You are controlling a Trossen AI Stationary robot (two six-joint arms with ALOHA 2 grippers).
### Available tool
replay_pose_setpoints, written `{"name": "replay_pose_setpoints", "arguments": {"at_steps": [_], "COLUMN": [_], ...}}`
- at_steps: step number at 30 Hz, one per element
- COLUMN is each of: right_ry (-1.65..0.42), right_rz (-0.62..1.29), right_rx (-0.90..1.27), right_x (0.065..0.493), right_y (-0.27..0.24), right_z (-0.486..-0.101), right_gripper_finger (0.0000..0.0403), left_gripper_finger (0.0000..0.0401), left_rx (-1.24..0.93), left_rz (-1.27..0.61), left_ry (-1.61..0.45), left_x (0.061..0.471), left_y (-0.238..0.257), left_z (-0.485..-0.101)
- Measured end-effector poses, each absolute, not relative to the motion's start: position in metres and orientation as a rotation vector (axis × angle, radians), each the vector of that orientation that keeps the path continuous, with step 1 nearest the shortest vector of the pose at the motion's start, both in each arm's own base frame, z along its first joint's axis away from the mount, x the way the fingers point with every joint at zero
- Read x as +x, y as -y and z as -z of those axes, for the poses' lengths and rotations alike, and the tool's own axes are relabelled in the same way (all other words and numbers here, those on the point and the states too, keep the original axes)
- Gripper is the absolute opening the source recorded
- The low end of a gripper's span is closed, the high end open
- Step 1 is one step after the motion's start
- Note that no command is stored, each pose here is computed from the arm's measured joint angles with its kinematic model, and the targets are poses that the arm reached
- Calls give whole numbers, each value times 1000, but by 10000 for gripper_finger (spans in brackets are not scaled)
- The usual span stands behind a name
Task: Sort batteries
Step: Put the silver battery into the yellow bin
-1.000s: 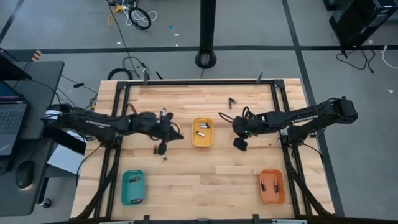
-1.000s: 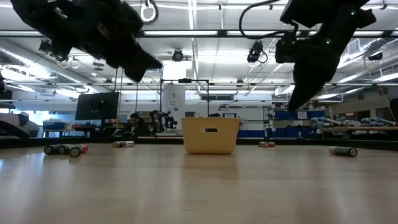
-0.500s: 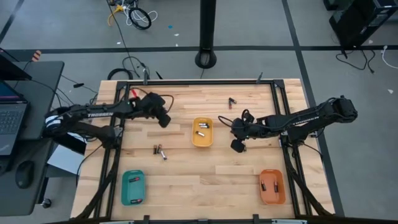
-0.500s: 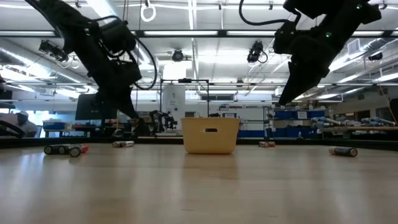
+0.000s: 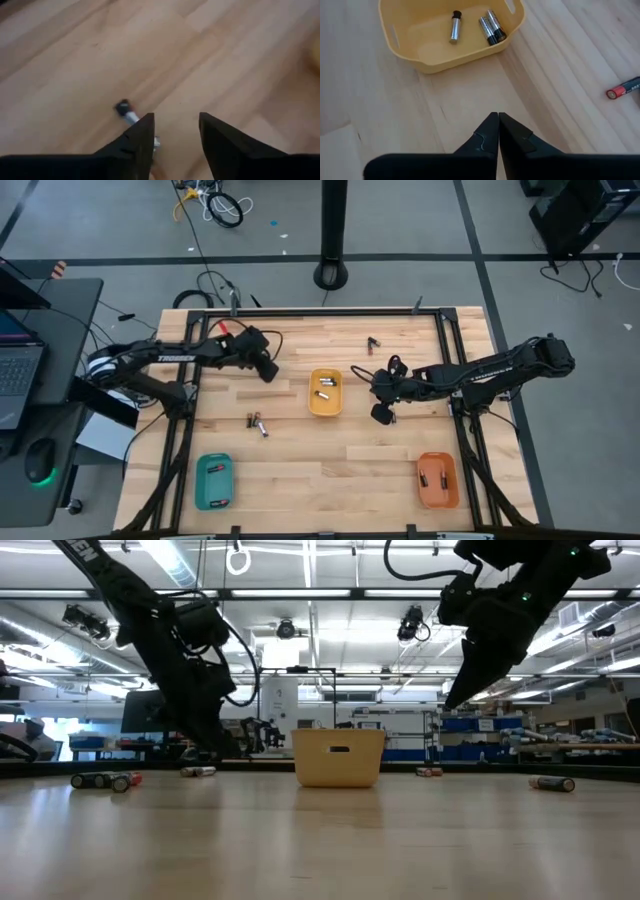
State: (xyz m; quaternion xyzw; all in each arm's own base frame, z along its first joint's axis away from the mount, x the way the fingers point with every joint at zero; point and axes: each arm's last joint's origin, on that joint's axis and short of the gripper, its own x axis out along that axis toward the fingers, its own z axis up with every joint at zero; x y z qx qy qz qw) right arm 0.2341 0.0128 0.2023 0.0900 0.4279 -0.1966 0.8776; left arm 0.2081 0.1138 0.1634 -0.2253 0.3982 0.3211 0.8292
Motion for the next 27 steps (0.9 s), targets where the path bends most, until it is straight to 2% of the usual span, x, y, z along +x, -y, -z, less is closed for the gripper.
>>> {"name": "replay_pose_setpoints", "arguments": {"at_steps": [5,11,17,27], "right_ry": [-893,-889,-888,-888], "right_rz": [409,421,422,412], "right_rx": [185,177,177,157], "right_x": [234,234,234,235], "right_y": [-13,-12,-12,-12], "right_z": [-202,-202,-202,-203], "right_gripper_finger": [19,14,26,14], "left_gripper_finger": [164,163,163,163], "left_rx": [-455,-458,-486,-468], "left_rz": [-592,-713,-795,-854], "left_ry": [-885,-882,-934,-982], "left_x": [211,215,213,223], "left_y": [-103,-105,-119,-144], "left_z": [-177,-185,-171,-155]}}
